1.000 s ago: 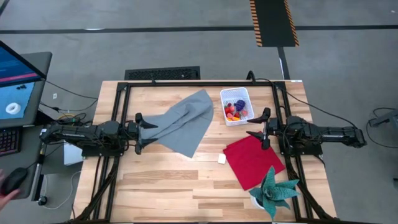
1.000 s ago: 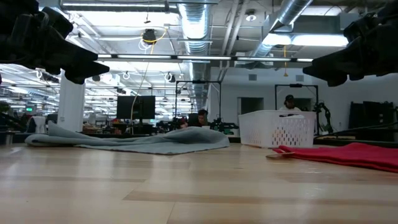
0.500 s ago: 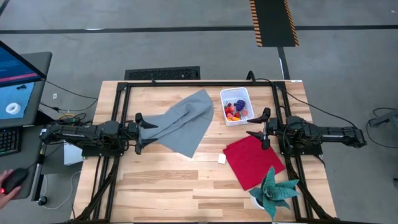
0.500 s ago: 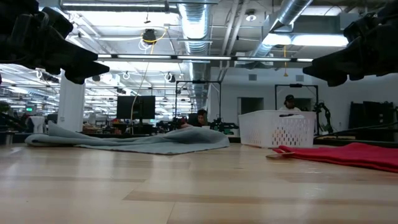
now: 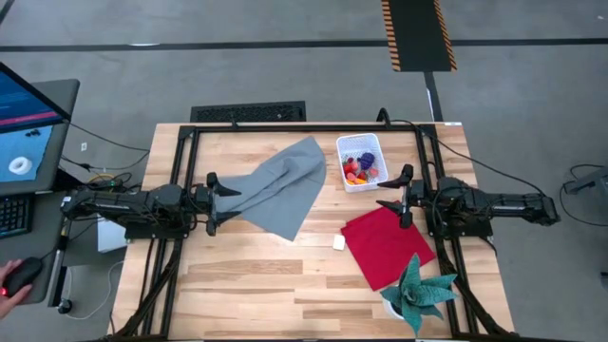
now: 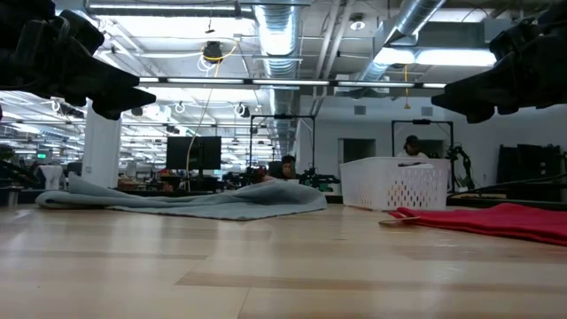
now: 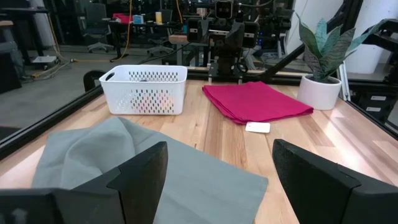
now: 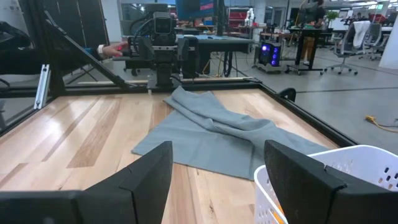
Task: Pick and placing Produce into tupperware
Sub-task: Return to Home Position
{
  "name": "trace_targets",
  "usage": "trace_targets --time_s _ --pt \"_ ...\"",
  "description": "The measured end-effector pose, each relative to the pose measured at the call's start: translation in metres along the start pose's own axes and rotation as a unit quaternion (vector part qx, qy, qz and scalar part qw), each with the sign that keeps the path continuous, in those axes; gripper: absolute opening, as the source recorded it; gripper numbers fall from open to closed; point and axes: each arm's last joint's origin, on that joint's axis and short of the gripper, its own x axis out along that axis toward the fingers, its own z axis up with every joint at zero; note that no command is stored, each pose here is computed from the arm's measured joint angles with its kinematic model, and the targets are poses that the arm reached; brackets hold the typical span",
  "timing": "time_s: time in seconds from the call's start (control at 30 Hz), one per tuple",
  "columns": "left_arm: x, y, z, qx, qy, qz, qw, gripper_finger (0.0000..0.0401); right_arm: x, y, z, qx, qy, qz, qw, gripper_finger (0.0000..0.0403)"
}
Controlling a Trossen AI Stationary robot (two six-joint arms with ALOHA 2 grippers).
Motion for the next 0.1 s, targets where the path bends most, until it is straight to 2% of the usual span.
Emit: trace_targets --time_s 0.1 --pt "0.0 0.0 0.0 0.0 0.0 0.0 1.0 0.0281 0.0 0.0 0.0 0.0 0.0 0.0 1.0 0.0276"
